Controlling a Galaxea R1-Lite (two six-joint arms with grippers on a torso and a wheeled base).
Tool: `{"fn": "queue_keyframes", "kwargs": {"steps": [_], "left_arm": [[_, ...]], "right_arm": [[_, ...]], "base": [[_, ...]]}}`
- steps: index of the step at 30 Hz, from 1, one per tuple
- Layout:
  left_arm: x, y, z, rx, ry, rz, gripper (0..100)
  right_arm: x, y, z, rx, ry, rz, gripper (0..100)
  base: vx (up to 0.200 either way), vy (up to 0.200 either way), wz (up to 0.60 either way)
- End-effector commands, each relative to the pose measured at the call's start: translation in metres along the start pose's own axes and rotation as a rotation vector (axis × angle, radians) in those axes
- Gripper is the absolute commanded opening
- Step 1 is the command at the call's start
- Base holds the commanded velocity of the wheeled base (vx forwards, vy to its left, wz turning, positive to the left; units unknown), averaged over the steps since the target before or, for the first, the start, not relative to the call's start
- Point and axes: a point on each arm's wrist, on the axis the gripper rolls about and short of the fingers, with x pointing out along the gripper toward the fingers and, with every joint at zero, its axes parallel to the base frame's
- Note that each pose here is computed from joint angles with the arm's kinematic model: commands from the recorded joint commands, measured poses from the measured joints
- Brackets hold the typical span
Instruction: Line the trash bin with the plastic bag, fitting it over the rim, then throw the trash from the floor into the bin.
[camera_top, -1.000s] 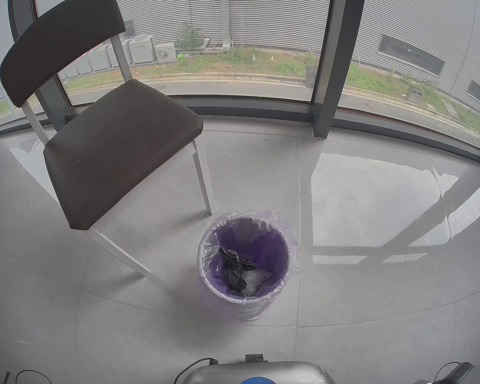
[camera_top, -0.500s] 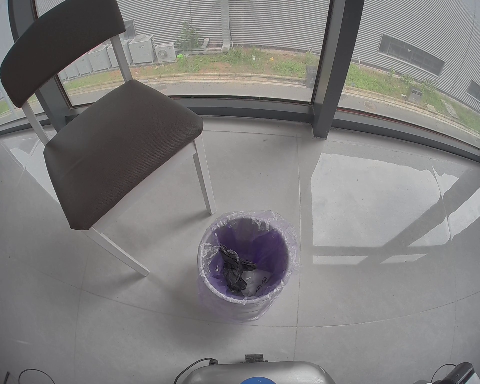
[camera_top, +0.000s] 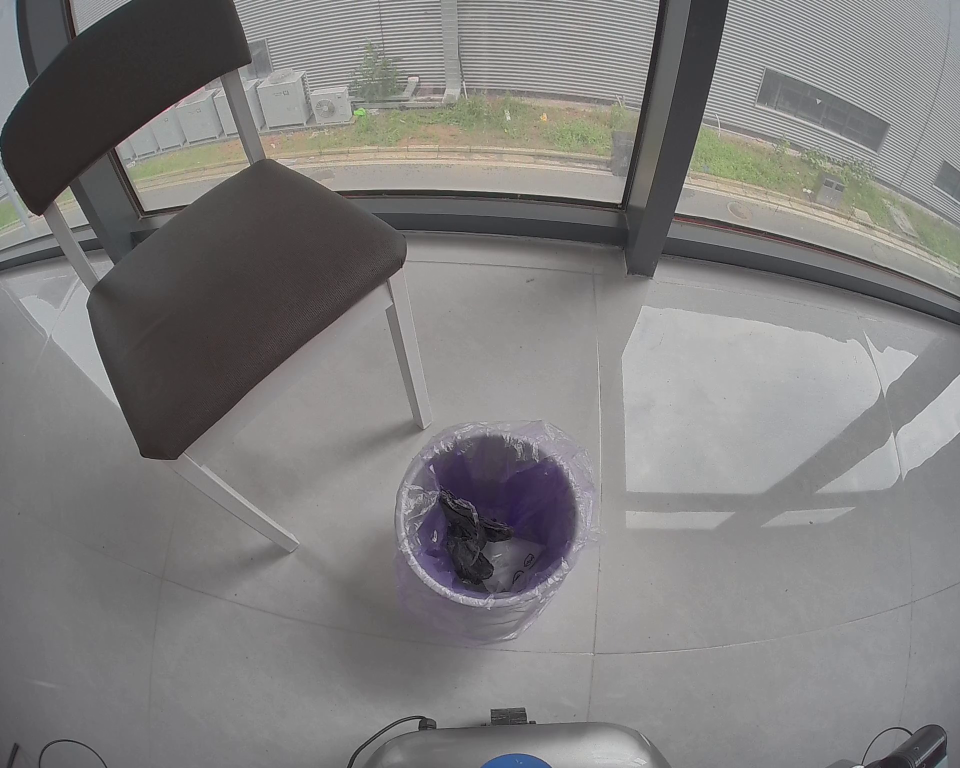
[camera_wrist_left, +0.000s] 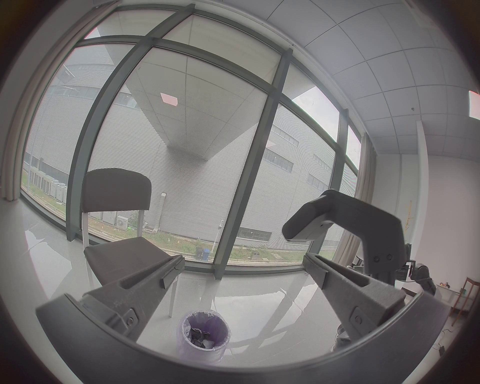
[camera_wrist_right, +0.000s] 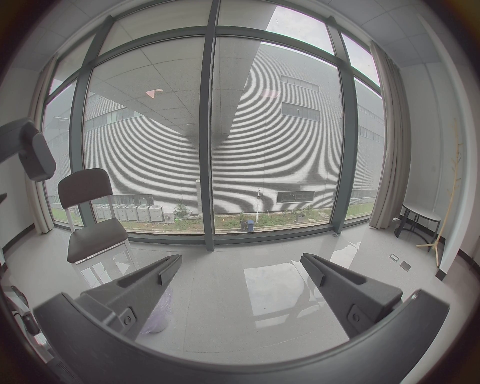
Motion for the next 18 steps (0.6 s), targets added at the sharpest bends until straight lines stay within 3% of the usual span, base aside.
{"fn": "queue_keyframes", "kwargs": {"steps": [1, 5, 10, 15, 18], "left_arm": [[-0.014, -0.020, 0.015, 0.032, -0.029, -0.017, 100], [-0.025, -0.029, 0.021, 0.033, -0.024, -0.028, 100], [-0.042, -0.023, 0.023, 0.019, 0.022, -0.074, 100], [-0.043, -0.019, 0.013, -0.023, 0.096, -0.021, 100], [-0.043, -0.017, 0.008, 0.014, 0.128, -0.007, 100]], "right_arm": [[-0.003, 0.000, -0.008, -0.007, -0.026, 0.002, 100], [0.009, 0.003, -0.021, -0.029, 0.028, -0.002, 100], [0.026, 0.007, -0.034, -0.021, 0.043, -0.006, 100], [0.041, 0.011, -0.044, -0.014, 0.025, -0.005, 100], [0.048, 0.013, -0.050, -0.020, 0.006, 0.002, 100]], "base": [[0.000, 0.000, 0.00], [0.000, 0.000, 0.00], [0.000, 0.000, 0.00], [0.000, 0.000, 0.00], [0.000, 0.000, 0.00]]}}
